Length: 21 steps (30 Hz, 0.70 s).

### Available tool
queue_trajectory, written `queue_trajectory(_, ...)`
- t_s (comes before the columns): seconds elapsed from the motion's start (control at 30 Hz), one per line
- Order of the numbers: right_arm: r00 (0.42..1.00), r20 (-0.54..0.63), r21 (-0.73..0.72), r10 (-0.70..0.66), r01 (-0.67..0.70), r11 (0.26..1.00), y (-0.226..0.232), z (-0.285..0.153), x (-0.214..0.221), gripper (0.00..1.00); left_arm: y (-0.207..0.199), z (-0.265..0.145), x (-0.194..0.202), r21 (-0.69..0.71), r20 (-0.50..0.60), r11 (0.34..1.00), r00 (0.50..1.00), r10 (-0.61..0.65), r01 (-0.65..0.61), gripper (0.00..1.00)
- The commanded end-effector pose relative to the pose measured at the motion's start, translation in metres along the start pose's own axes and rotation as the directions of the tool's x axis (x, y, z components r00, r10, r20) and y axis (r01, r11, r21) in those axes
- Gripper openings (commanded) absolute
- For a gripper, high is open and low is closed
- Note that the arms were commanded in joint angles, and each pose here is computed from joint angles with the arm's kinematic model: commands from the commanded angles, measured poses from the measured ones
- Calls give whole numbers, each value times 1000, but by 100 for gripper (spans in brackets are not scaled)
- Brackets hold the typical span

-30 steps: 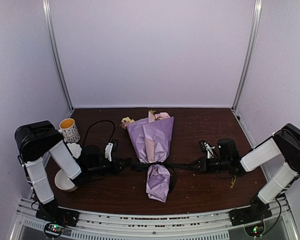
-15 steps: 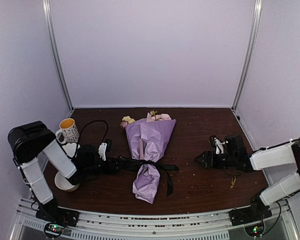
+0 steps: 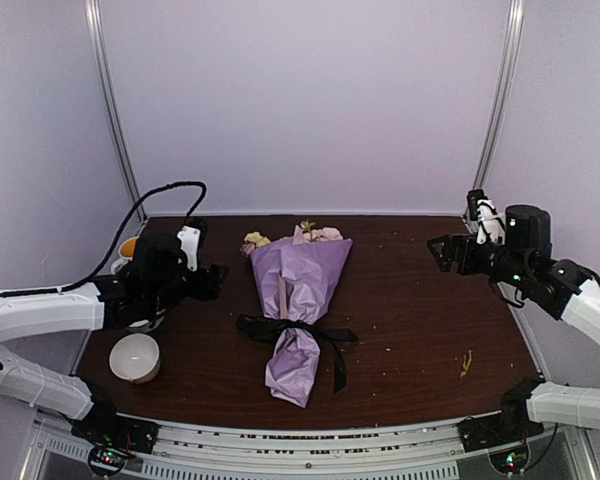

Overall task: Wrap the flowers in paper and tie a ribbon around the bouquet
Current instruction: Reset both arms

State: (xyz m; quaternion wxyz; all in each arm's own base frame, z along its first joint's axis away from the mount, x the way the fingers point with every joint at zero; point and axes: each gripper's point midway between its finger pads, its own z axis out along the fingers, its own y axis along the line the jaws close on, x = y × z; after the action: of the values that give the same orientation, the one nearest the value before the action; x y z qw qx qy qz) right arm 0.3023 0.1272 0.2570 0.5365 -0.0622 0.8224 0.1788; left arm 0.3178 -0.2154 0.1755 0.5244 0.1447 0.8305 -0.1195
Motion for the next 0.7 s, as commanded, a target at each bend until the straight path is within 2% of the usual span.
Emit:
queue_trajectory(0.0, 995, -9, 135, -100, 101, 986, -23, -16, -14, 100, 44, -27, -26, -250, -20, 957, 989, 147, -147, 72)
queue_trajectory(0.13, 996, 45, 197, -78, 67, 978, -42, -21, -30, 100, 63, -31, -35, -339, -45, 916, 976, 211, -213, 84)
queue_trajectory(0.33, 989, 68, 341, 133, -149, 928, -109, -20, -23, 100, 121, -13, -21, -432, -143, 888, 984, 107, -159, 91)
queue_trajectory(0.5, 981, 11, 431, 195, -181, 884, -136, -14, 6, 100, 179, -21, -6, -541, -103, 841, 994, -39, -23, 92)
queue_trajectory(0.67, 967, 15, 427, 253, -235, 873, -143, -4, 25, 100, 202, -39, -4, -618, -52, 786, 999, -11, -23, 94)
